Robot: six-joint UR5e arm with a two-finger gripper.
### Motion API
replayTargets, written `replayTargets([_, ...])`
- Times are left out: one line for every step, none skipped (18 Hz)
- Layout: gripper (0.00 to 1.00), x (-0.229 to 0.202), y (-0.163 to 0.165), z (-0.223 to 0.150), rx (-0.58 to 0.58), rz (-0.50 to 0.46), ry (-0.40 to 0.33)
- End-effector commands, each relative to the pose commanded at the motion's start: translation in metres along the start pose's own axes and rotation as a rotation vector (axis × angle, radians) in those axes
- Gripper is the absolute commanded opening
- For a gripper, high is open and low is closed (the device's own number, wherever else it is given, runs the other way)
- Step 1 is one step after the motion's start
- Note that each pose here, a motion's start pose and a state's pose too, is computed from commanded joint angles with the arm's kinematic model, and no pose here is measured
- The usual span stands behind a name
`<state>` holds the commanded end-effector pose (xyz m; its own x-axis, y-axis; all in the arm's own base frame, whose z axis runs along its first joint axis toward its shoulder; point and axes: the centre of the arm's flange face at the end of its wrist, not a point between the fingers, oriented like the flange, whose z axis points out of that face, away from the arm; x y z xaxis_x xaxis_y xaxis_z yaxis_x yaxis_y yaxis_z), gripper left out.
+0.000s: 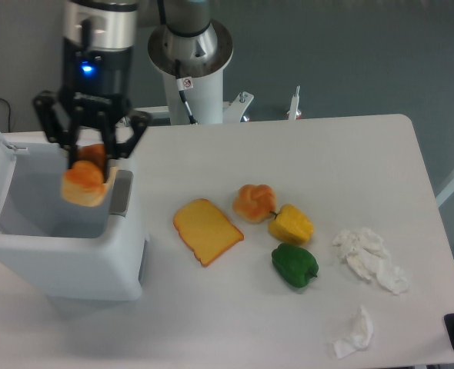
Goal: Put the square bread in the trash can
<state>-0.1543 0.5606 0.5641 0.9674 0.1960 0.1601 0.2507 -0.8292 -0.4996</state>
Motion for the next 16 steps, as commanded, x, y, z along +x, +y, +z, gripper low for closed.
replayTargets([0.49,0.005,0.0,0.001,0.0,0.007,0.008])
replayTargets([0.49,0.009,0.0,0.002,0.0,0.011,0.022])
replayTargets([0.49,0.012,0.002,0.003,-0.002,0.012,0.037])
replayTargets([0.49,0.014,0.005,0.006,-0.009,0.013,0.044])
replayTargets([0.5,0.015,0.006,0.008,-0.012,0.013,0.044])
replayTargets([0.59,0.014,0.006,0.009,-0.013,0.017,0.045])
replayTargets([0.73,0.014,0.006,0.009,-0.012,0.027,0.044])
replayTargets([0.73,0.014,0.005,0.011,-0.014,0.026,0.043])
replayTargets([0.73,0.014,0.005,0.011,-0.014,0.028,0.043])
replayTargets([0.76,0.013,0.005,0.012,-0.015,0.027,0.044])
replayTargets([0.77,0.013,0.005,0.012,-0.015,0.027,0.044])
replayTargets([0.79,0.013,0.005,0.012,-0.015,0.029,0.044])
replayTargets([0.79,0.013,0.005,0.013,-0.016,0.028,0.044])
replayTargets([0.79,0.014,0.005,0.012,-0.015,0.03,0.044])
replayTargets([0.79,0.013,0.005,0.012,-0.015,0.029,0.044])
replayTargets([0.79,0.014,0.005,0.01,-0.012,0.03,0.043])
